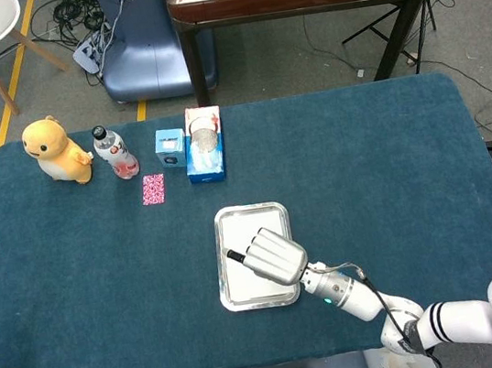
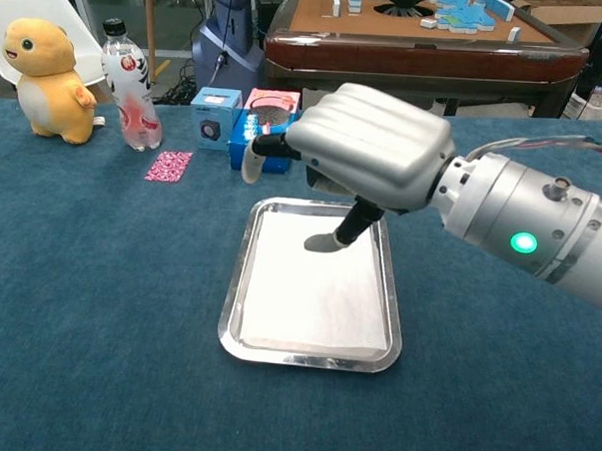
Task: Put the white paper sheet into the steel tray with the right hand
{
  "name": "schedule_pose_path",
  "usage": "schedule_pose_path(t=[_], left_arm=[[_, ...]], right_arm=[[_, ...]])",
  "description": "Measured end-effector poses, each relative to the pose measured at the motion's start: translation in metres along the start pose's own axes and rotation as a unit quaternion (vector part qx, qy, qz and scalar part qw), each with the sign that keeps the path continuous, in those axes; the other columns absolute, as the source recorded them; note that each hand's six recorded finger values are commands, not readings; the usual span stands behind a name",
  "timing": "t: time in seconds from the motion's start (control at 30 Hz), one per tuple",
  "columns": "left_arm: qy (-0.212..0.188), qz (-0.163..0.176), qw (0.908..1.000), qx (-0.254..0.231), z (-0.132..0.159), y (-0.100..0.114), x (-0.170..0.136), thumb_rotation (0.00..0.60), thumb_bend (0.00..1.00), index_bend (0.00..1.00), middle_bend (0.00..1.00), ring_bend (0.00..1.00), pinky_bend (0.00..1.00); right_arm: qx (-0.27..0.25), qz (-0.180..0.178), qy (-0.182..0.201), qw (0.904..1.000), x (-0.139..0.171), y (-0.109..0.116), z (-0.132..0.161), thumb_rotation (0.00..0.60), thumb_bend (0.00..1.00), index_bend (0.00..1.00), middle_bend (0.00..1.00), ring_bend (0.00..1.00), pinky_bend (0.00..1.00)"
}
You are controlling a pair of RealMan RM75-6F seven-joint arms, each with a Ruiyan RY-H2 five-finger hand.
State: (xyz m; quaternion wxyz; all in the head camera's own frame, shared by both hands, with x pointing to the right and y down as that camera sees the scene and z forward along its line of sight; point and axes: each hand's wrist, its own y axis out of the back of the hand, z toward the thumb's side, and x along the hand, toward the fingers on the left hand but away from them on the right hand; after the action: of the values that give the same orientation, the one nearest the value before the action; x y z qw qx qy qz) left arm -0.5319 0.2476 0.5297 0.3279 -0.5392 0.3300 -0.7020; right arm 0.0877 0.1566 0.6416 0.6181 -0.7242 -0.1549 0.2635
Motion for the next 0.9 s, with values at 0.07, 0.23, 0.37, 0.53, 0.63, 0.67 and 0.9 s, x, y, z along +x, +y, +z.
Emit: schedule_pose_path(t=[0.07,0.23,0.37,0.53,0.63,0.67,0.9], left_arm=[[-0.002,-0.001,1.0000,0.000,0.001,0.000,0.000,0.600,0.07,0.40,0.36,0.29,0.43],[-0.010,-0.004,0.9999,-0.002,0.006,-0.002,0.001,0.600,0.07,0.40,0.36,0.29,0.43],[-0.017,-0.007,0.9998,-0.003,0.009,-0.005,0.002,0.600,0.07,0.40,0.36,0.29,0.43],[-0.027,-0.017,0.9995,0.000,0.016,-0.011,0.002,0.600,0.07,0.40,0.36,0.29,0.43],[-0.035,-0.027,0.9990,0.001,0.019,-0.015,0.002,0.600,0.07,0.40,0.36,0.29,0.43],[-0.038,-0.032,0.9988,0.002,0.020,-0.016,0.002,0.600,0.07,0.40,0.36,0.29,0.43],[-0.045,-0.039,0.9982,0.003,0.023,-0.020,0.004,0.600,0.07,0.40,0.36,0.29,0.43]], right_arm=[[0.019,0.001,-0.019,0.9996,0.008,0.002,-0.010,0.600,0.00,0.46,1.00,0.95,1.00],[0.052,0.007,-0.074,0.9959,0.035,0.013,-0.042,0.600,0.00,0.48,0.92,0.85,1.00],[0.075,0.014,-0.113,0.9907,0.056,0.023,-0.062,0.600,0.00,0.49,0.79,0.75,0.98],[0.094,0.034,-0.175,0.9795,0.089,0.039,-0.084,0.600,0.00,0.48,0.63,0.57,0.83],[0.094,0.050,-0.221,0.9694,0.117,0.046,-0.098,0.600,0.00,0.41,0.51,0.44,0.65],[0.095,0.054,-0.234,0.9662,0.126,0.048,-0.103,0.600,0.00,0.38,0.45,0.39,0.57],[0.093,0.070,-0.308,0.9442,0.184,0.057,-0.122,0.600,0.00,0.35,0.36,0.26,0.30]])
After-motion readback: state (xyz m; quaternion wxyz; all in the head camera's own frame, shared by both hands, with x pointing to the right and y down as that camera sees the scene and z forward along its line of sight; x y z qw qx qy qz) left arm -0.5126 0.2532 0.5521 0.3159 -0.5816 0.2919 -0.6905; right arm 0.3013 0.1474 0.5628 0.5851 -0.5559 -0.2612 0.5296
